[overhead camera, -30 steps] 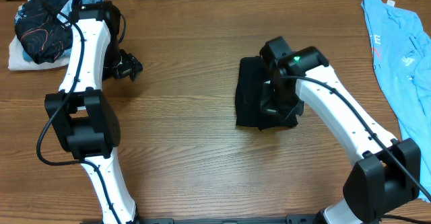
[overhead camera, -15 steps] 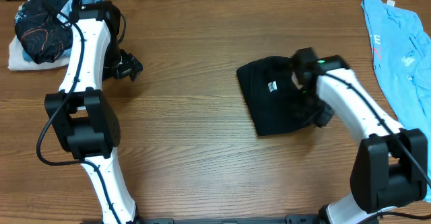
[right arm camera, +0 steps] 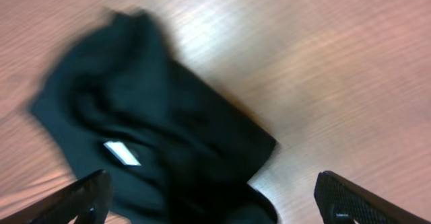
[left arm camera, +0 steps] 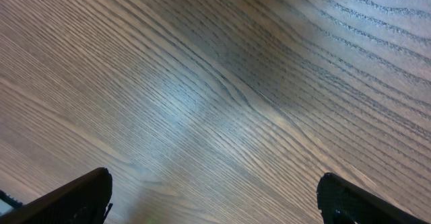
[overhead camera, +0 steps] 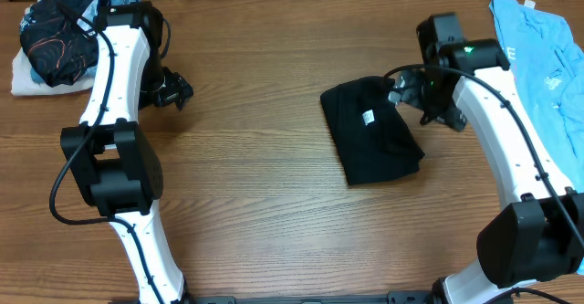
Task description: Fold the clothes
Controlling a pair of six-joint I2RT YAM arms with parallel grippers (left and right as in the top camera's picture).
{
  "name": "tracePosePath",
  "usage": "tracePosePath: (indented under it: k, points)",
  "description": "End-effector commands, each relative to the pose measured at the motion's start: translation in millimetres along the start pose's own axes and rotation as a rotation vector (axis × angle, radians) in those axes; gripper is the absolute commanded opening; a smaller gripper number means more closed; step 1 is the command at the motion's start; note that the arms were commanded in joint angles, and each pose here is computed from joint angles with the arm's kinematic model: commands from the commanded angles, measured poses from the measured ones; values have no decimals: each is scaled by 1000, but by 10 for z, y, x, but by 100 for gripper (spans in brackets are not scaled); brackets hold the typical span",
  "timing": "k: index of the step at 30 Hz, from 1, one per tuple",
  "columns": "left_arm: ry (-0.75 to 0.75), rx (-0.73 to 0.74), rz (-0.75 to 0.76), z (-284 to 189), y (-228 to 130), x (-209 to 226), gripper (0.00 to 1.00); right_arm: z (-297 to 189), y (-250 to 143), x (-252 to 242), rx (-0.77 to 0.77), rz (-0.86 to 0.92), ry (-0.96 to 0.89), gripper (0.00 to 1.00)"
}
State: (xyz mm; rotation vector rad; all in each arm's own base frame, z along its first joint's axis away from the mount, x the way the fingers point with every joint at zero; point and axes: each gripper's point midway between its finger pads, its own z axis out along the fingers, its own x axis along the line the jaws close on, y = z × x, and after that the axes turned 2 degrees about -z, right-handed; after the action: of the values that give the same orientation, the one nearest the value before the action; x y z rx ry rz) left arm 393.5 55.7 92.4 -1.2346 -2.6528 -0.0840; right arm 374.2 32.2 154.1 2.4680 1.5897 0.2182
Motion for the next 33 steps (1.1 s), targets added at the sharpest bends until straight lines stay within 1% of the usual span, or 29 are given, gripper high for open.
tracePosePath:
  k: [1,3,7,10,14,16,18,20,22,24,33]
  points:
    - [8,-4,-1,7,16,37,100,-121,40,419,-9,-263,218,100]
    - [8,-3,-1,7,15,37,100,-86,26,529,-3,-344,273,100]
    - [8,-3,-1,7,15,37,100,153,-5,571,37,-432,270,98]
    - [5,-1,-1,7,11,30,100,332,-91,665,81,-522,320,95]
    - [3,1,-1,7,8,27,100,572,-125,703,121,-552,322,93]
    - [3,1,0,7,8,28,100,661,-140,718,136,-567,325,89]
    - [3,1,-1,7,8,28,100,715,-165,727,151,-568,324,87]
    - [2,0,-1,7,10,26,100,751,-214,740,171,-574,322,78]
    - [0,-4,-2,7,19,20,100,754,-247,758,179,-581,321,56]
    - [-1,-5,-2,7,22,17,100,753,-273,779,182,-588,321,47]
    - [-1,-5,-2,7,22,17,100,923,-469,768,217,-608,310,47]
